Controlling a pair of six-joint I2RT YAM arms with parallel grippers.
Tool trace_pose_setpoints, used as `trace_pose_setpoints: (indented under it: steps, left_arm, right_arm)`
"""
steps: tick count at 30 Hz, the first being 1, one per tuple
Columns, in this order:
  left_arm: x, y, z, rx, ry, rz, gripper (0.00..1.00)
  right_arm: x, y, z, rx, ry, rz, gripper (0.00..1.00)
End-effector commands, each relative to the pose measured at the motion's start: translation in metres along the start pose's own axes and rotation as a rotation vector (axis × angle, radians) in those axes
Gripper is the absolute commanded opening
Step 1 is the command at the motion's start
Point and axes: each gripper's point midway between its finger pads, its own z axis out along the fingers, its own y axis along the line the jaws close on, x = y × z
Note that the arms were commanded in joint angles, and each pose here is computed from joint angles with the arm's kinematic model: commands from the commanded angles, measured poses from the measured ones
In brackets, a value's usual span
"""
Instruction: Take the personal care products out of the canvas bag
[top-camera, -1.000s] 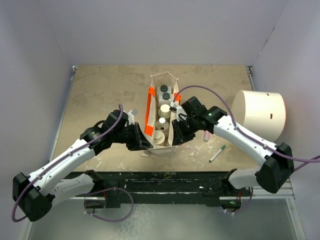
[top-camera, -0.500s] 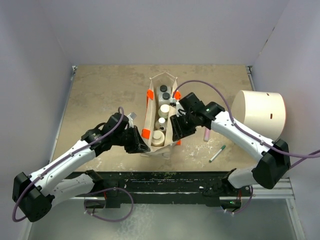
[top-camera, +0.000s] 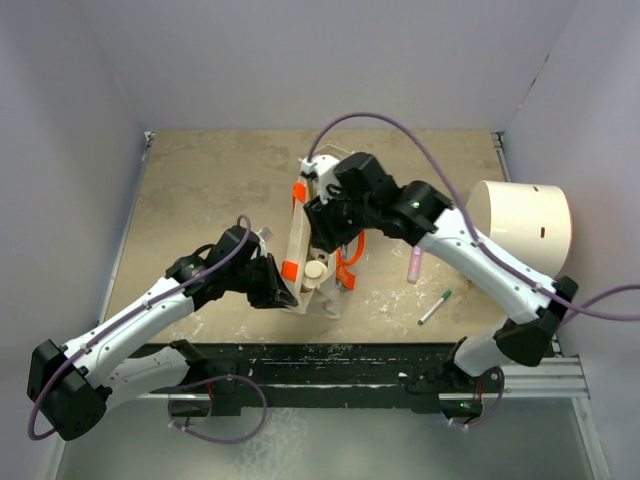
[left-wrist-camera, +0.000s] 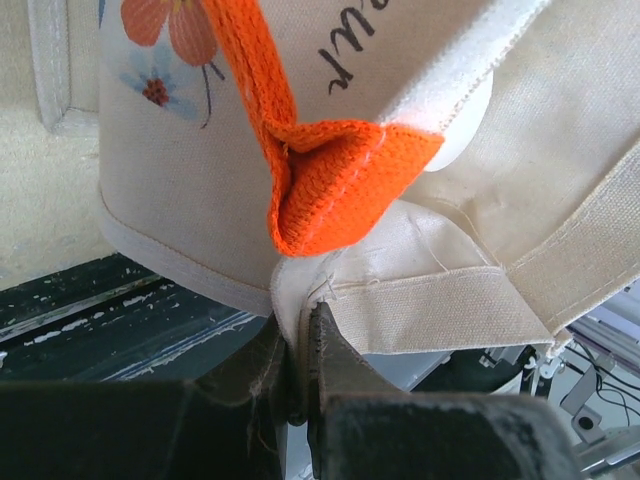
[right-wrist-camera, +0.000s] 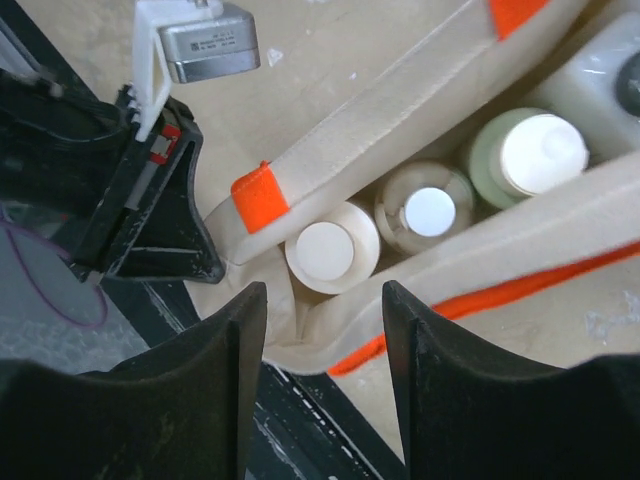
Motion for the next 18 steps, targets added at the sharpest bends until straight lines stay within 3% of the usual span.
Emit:
trace_pose_setpoints:
  steps: [1,7,12,18]
  left_arm:
    - [0.005,0.023,0.000,-0.108,0.017,-0.005,0.00]
    - [0.003,0.018,0.001,-0.092,0.019,-0.002,0.00]
    - [0.003,0.018,0.000,-0.093,0.015,-0.002,0.00]
    - [0.002,0.016,0.000,-0.090,0.010,0.002,0.00]
  right_arm:
    - [0.018,0.002,0.029,0.050,0.116,-0.104,0.54]
    - [0.031,0.018,0.054,0.030,0.176,-0.158,0.58]
    - [0.054,0.010,0.070,0.068,0.238,-0.139,0.57]
    - [0.074,0.001,0.079,0.103,0.294,-0.147,0.63]
